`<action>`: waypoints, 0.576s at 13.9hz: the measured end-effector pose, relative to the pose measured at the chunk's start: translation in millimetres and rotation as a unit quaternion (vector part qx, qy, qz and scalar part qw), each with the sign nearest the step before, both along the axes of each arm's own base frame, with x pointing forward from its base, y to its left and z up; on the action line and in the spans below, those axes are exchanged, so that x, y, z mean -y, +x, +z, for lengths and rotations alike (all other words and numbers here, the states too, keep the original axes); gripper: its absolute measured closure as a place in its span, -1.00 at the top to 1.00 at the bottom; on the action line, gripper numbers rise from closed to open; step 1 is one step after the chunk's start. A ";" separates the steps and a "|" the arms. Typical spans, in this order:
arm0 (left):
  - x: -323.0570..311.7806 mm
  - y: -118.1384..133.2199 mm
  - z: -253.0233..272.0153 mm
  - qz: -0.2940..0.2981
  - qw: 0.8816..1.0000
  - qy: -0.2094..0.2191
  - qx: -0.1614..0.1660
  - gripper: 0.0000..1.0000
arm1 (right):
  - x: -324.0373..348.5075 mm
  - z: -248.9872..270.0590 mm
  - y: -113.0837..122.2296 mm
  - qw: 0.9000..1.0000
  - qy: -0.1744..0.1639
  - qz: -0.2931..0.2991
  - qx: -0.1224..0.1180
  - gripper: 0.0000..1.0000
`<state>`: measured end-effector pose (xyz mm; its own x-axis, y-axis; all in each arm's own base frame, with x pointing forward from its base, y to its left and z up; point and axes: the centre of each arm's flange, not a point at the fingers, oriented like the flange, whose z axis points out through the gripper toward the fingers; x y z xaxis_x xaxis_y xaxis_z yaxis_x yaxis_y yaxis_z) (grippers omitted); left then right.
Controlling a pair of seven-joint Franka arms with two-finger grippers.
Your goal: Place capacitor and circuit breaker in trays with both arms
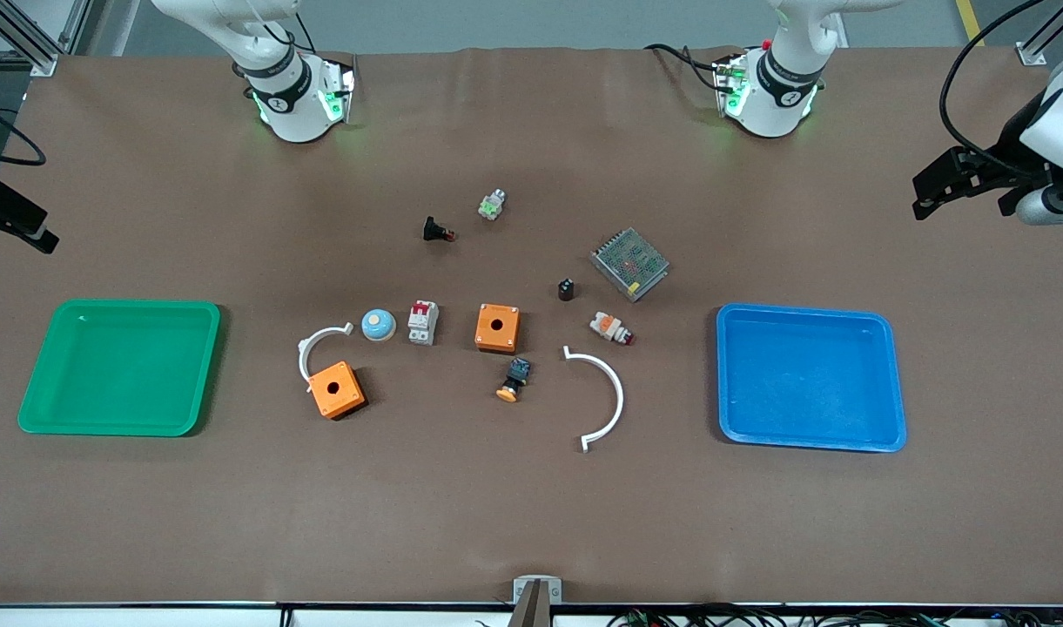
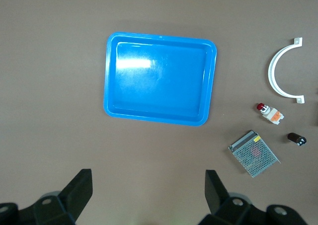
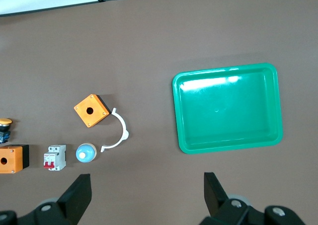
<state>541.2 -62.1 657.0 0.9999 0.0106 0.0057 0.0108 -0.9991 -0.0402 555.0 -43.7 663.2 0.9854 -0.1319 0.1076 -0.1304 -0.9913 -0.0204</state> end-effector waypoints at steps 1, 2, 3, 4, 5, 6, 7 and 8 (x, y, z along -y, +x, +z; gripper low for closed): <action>3.7 2.6 -5.5 -0.004 1.000 0.000 -0.005 1.00 | 0.0 0.0 0.0 1.000 0.000 0.000 0.000 1.00; 11.3 6.8 -14.9 -0.011 1.000 0.000 -0.014 1.00 | 0.0 0.1 0.0 1.000 0.000 0.000 0.000 1.00; 25.9 11.8 -28.3 -0.023 0.999 -0.001 -0.026 1.00 | 0.0 0.2 0.0 1.000 0.000 0.000 0.000 1.00; 45.8 16.4 -44.1 -0.025 0.999 0.000 -0.040 1.00 | 0.0 0.3 0.0 1.000 0.000 0.000 0.000 1.00; 69.2 19.9 -61.2 -0.013 0.999 0.001 -0.053 1.00 | -0.1 0.4 0.0 1.000 0.000 0.000 0.000 1.00; 96.9 21.9 -79.4 0.005 0.998 0.004 -0.064 1.00 | -0.1 0.5 0.0 1.000 0.000 0.000 0.001 1.00; 126.8 22.7 -97.8 0.021 0.997 0.007 -0.069 1.00 | -0.1 0.6 0.0 1.000 0.000 0.000 0.001 1.00; 155.9 22.8 -117.6 0.036 0.997 0.008 -0.069 1.00 | -0.2 0.7 0.0 1.000 0.000 0.000 0.001 1.00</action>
<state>563.9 -217.9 539.4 0.9879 0.0828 -0.1309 0.0752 -0.9952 -0.0621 555.0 -43.5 663.9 0.9853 -0.1315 0.1091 -0.1300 -0.9913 -0.0205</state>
